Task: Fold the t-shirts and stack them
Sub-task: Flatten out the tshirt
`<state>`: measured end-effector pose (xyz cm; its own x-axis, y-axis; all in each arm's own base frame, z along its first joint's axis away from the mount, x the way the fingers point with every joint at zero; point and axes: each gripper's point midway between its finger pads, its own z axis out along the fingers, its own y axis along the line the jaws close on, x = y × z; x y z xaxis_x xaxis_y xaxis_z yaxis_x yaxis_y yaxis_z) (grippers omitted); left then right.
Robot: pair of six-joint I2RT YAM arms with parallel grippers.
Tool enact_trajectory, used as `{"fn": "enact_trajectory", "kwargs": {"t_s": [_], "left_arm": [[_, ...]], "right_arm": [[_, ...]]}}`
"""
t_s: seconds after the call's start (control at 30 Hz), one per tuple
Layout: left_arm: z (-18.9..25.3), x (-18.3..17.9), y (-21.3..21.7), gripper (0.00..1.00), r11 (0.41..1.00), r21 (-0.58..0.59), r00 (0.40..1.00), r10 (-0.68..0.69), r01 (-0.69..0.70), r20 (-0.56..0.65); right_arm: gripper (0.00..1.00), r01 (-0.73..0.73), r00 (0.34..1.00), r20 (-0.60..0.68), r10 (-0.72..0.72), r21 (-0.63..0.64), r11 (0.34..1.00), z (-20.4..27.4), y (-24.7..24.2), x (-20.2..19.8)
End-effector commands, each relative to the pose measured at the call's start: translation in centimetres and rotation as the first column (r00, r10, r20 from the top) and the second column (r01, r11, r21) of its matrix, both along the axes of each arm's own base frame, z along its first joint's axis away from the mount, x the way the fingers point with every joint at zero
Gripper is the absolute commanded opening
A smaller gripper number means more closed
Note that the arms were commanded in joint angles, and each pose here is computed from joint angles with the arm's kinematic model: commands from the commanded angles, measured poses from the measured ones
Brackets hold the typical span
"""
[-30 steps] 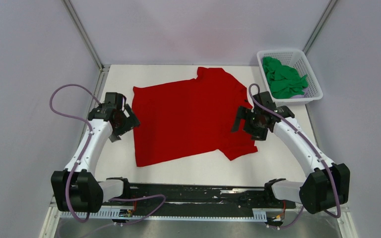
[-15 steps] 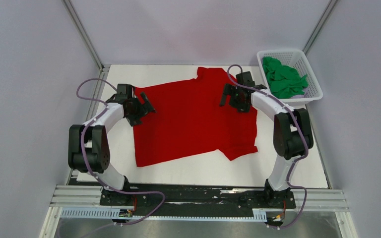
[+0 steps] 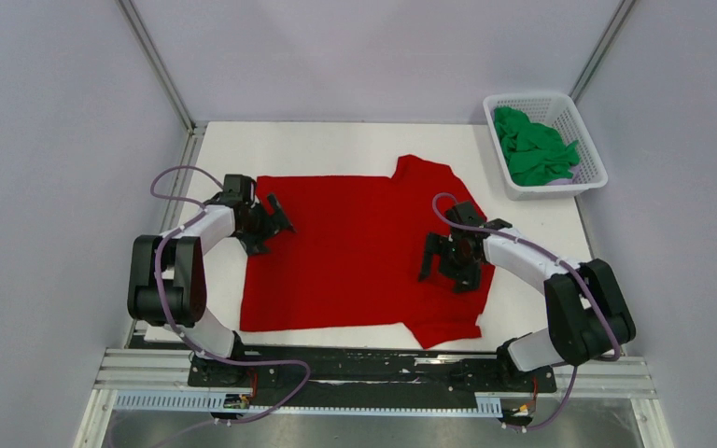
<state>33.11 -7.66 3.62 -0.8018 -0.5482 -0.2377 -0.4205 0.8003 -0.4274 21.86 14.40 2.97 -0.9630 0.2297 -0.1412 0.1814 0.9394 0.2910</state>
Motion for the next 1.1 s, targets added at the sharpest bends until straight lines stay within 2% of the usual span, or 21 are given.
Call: {"fn": "enact_trajectory", "kwargs": {"t_s": [0.0,0.07,0.13,0.27,0.4,0.53,0.73,0.97,1.0,1.07], "left_arm": [[-0.9,-7.8,1.6,1.0,0.994,0.091,0.97,-0.042,0.066,-0.241],[1.2,-6.2,1.2,1.0,0.995,0.074,0.984,-0.06,0.073,-0.17],[4.1,-2.8,0.7,1.0,0.997,0.052,0.998,-0.062,0.063,-0.032],[7.3,3.0,0.1,1.0,0.999,0.029,0.991,-0.048,0.045,0.127],[7.4,6.9,0.4,1.0,0.998,0.059,0.986,-0.042,0.033,0.159],[5.3,8.7,0.6,1.0,0.997,0.07,0.992,-0.049,0.041,0.117],[1.9,9.4,0.8,1.0,0.995,0.088,0.998,-0.055,0.051,0.038],[-0.3,8.2,2.5,1.0,0.988,0.155,0.999,-0.018,0.022,-0.03],[-0.5,8.1,2.6,1.0,0.987,0.157,0.999,-0.015,0.021,-0.035],[-0.8,7.8,2.6,1.0,0.987,0.158,0.999,-0.014,0.02,-0.043]], "right_arm": [[1.0,-0.006,0.999,0.038,0.006,0.017,1.0,3.5,0.5,0.2],[1.0,-0.015,0.985,0.174,0.016,-0.01,1.0,6.4,0.6,4.3],[1.0,0.002,0.954,0.299,0.001,-0.011,1.0,9.3,0.7,8.9],[1.0,0.005,0.895,0.446,-0.005,-0.001,1.0,12.4,0.3,18.3],[0.96,-0.053,0.84,0.524,0.139,-0.176,0.983,11.6,-1.2,27.4],[0.86,-0.145,0.81,0.54,0.227,-0.19,0.971,9.8,-1.9,33.1],[0.78,-0.319,0.746,0.546,0.382,-0.21,0.924,5.8,-1.4,36.6],[0.66,-0.374,0.768,0.47,0.434,-0.22,0.901,1.6,-1.7,35.0],[0.63,-0.377,0.773,0.46,0.437,-0.22,0.899,1.1,-1.8,34.7],[0.48,-0.381,0.774,0.453,0.442,-0.224,0.897,0.5,-1.9,34.4]]}}
